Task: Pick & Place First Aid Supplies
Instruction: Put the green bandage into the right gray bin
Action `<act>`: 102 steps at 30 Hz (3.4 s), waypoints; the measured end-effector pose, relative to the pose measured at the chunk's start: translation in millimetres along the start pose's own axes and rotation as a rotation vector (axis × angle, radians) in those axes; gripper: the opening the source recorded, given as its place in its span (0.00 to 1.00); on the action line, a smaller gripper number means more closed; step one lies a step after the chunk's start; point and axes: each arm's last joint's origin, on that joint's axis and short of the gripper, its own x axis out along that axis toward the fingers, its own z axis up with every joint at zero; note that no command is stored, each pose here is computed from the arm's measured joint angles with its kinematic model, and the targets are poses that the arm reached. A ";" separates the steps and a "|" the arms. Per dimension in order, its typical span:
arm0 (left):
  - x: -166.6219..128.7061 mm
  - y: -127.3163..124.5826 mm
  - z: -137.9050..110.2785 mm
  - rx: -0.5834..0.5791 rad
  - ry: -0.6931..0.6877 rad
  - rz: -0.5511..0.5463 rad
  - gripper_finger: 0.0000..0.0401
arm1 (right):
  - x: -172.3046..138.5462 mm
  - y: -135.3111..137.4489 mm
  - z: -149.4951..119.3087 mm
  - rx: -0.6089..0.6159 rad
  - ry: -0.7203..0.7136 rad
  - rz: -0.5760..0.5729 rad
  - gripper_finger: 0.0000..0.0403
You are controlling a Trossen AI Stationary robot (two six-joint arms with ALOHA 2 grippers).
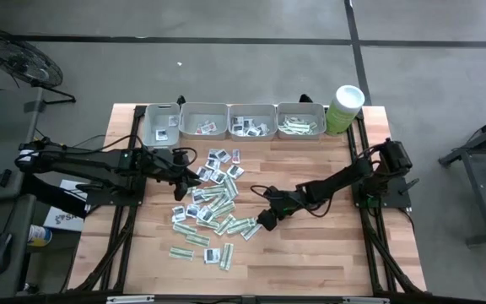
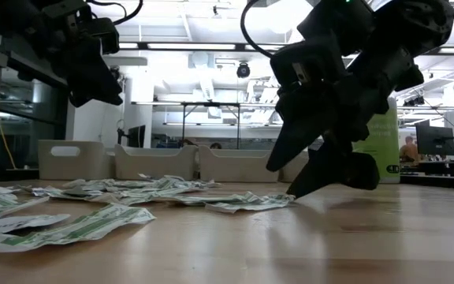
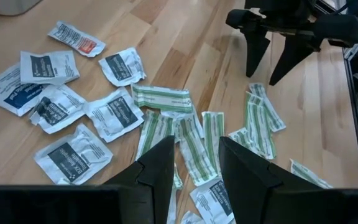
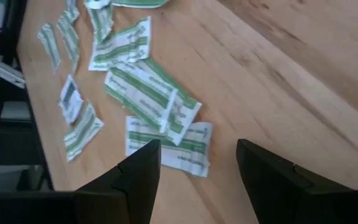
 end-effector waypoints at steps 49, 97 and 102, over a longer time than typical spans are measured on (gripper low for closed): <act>0.0 1.0 -1.7 0.001 0.017 0.011 0.31 | 16.4 -3.2 -13.5 0.190 0.051 0.024 0.33; -0.1 1.0 -1.4 -0.005 0.014 0.014 0.31 | -148.5 18.2 9.7 0.143 -0.331 -0.214 0.00; -0.1 1.7 -1.1 -0.027 0.001 0.037 0.31 | -178.8 5.0 23.0 0.159 -0.546 -0.325 0.00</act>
